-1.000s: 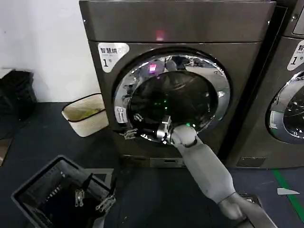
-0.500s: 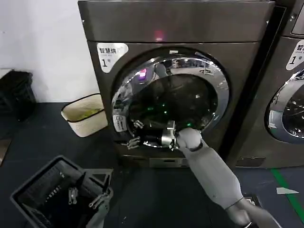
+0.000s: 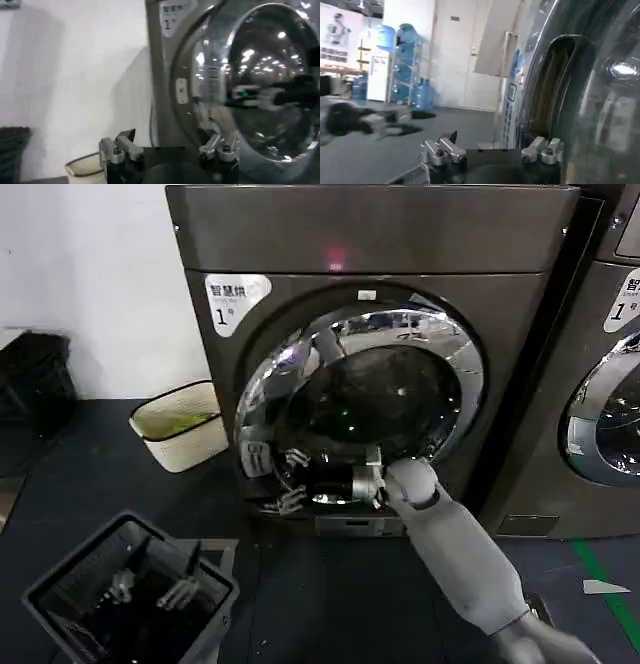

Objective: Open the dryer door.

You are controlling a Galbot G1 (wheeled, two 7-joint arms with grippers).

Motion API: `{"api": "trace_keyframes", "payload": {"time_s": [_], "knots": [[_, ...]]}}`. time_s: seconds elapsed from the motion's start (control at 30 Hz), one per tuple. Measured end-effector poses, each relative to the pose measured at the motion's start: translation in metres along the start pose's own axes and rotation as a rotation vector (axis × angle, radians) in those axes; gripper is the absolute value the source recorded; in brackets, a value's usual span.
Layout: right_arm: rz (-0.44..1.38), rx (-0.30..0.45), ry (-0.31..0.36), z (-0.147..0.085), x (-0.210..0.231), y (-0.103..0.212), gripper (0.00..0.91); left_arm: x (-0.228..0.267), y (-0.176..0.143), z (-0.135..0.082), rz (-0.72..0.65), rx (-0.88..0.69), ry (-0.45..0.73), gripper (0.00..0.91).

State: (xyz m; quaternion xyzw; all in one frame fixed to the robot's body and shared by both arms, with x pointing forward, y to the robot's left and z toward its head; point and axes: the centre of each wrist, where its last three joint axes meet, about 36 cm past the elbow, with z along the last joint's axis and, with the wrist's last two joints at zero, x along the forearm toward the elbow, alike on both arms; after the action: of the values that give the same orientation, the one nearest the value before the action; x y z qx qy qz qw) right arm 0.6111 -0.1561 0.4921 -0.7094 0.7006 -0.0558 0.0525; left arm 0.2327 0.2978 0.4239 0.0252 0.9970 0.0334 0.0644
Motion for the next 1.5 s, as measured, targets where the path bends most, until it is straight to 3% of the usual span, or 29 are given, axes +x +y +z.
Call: {"api": "trace_keyframes", "payload": {"time_s": [0.9,1.5], "knots": [[-0.220,-0.024,-0.029,-0.013,0.059,0.051,0.907,-0.062,0.066,0.014,0.180,0.118,-0.132,0.907],[-0.268,-0.054,-0.091,-0.014,0.088,0.085,0.907,-0.117,0.095,0.029,0.414,0.256,-0.186,0.907]]}}
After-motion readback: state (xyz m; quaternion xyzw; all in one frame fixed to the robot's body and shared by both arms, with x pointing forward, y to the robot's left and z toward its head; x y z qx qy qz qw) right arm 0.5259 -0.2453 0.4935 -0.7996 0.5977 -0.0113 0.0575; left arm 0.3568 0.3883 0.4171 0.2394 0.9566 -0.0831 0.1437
